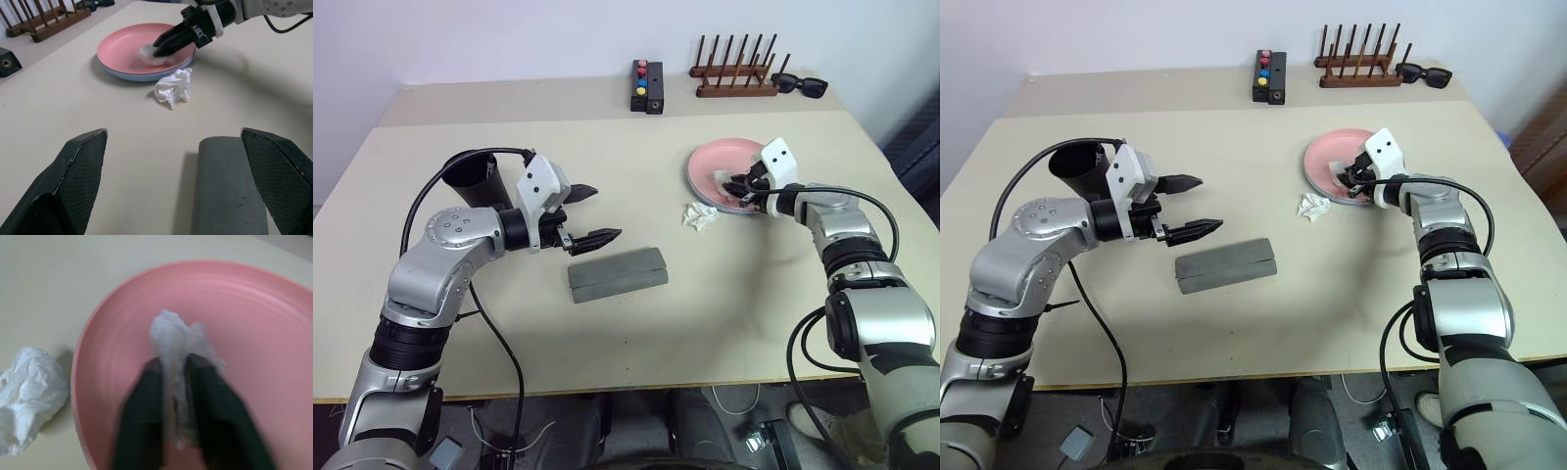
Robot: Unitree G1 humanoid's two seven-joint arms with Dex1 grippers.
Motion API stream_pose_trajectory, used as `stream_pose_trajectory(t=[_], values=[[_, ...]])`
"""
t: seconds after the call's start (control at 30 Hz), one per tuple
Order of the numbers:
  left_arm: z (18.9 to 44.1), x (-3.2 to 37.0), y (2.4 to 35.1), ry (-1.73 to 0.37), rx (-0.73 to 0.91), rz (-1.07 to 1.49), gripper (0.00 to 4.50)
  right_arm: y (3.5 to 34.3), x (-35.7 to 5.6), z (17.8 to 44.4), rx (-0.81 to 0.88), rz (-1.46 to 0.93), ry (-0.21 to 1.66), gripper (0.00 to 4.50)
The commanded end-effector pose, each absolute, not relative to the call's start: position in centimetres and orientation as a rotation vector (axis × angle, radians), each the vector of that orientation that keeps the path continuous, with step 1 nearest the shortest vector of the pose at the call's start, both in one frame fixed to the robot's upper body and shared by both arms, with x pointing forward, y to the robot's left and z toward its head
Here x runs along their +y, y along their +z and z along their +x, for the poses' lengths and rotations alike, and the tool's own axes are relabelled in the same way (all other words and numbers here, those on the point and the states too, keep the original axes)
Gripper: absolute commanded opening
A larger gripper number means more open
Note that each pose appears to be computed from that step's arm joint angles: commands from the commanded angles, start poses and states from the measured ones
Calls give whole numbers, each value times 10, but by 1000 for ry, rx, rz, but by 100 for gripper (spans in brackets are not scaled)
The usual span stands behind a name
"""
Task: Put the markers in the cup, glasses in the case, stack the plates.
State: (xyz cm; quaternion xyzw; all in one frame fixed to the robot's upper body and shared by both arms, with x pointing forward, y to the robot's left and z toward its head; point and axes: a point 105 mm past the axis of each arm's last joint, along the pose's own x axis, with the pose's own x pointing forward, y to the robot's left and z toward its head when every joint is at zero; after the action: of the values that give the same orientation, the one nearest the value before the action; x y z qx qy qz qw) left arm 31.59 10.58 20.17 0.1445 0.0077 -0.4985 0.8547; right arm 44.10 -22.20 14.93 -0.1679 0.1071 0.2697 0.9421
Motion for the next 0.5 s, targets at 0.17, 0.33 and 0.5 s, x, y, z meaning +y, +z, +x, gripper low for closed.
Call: stream_pose_trajectory(t=[0.17,0.33,0.5], values=[[311,105,212,-1056,-29,324,450,176,-222,448,135,-329,521,376],[311,104,212,-1058,-28,322,450,188,-223,447,100,-329,524,376],[312,103,211,-1058,-29,320,450,215,-219,439,22,-327,586,376]])
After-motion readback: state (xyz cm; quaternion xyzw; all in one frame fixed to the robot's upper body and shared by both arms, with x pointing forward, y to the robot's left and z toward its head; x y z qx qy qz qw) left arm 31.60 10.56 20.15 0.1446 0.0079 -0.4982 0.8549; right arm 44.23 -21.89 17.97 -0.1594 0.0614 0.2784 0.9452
